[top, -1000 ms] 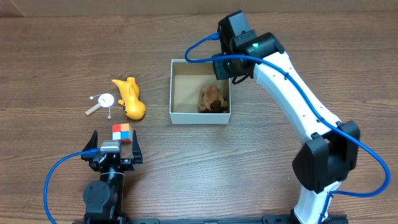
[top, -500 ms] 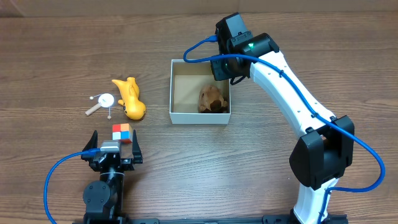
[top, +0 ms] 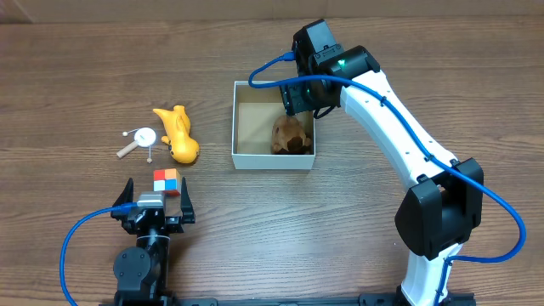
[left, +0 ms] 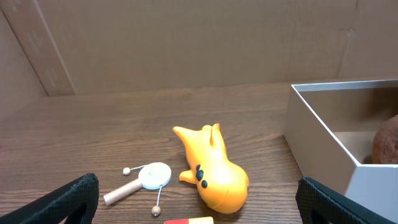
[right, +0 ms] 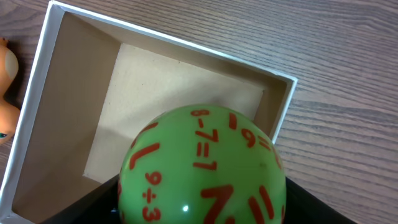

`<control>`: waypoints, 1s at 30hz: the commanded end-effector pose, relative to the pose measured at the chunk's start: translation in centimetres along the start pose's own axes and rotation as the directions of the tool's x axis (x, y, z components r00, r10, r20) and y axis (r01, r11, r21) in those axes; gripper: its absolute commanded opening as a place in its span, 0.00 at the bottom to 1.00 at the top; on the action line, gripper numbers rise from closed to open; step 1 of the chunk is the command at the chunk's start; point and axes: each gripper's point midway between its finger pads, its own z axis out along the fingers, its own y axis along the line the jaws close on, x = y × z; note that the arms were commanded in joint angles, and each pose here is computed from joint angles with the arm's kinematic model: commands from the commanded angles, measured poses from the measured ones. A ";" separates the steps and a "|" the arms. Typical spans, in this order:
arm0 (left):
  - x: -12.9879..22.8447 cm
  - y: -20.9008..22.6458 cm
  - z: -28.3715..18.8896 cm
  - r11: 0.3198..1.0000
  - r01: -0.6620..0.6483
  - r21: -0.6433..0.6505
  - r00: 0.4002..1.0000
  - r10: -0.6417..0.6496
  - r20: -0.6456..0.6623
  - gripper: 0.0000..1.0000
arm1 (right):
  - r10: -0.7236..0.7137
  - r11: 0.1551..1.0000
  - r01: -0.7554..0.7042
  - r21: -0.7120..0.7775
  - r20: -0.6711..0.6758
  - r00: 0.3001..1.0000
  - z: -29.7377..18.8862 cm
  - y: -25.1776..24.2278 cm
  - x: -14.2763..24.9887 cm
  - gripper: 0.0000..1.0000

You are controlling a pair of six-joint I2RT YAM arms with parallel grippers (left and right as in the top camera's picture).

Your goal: Pack container

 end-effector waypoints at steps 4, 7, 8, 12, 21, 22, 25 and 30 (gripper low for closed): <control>0.0 -0.1 0.0 1.000 0.013 0.003 1.000 -0.013 0.007 1.00 | -0.007 1.000 0.007 -0.003 0.021 1.000 -0.6 0.3 -0.5 0.78; 0.0 -0.1 0.0 1.000 0.013 0.003 1.000 -0.013 0.007 1.00 | -0.007 1.000 0.006 0.022 0.024 1.000 -0.6 -0.1 -0.6 0.80; 0.0 -0.1 0.0 1.000 0.013 0.003 1.000 -0.013 0.007 1.00 | -0.007 0.999 0.006 0.033 0.026 1.000 -0.6 -0.3 -0.6 0.80; 0.0 -0.1 0.0 1.000 0.013 0.003 1.000 -0.013 0.007 1.00 | -0.004 0.999 0.003 0.042 0.030 1.000 -0.6 -0.5 -0.7 0.80; 0.0 -0.1 0.0 1.000 0.013 0.003 1.000 -0.013 0.007 1.00 | 0.200 0.973 -0.211 0.088 0.123 0.972 -5.9 -6.3 -1.6 0.80; 0.0 -0.1 0.0 1.000 0.013 0.003 1.000 -0.013 0.007 1.00 | 0.240 0.962 -0.253 0.098 0.126 0.962 -6.8 -7.7 -1.3 0.81; 0.0 -0.1 0.0 1.000 0.013 0.003 1.000 -0.013 0.007 1.00 | 0.334 0.928 -0.348 0.133 0.116 0.935 -8.3 -11.5 0.0 0.86; 0.0 -0.1 0.0 1.000 0.013 0.003 1.000 -0.013 0.007 1.00 | 0.434 0.878 -0.440 0.187 0.074 0.898 -9.1 -16.0 2.3 1.00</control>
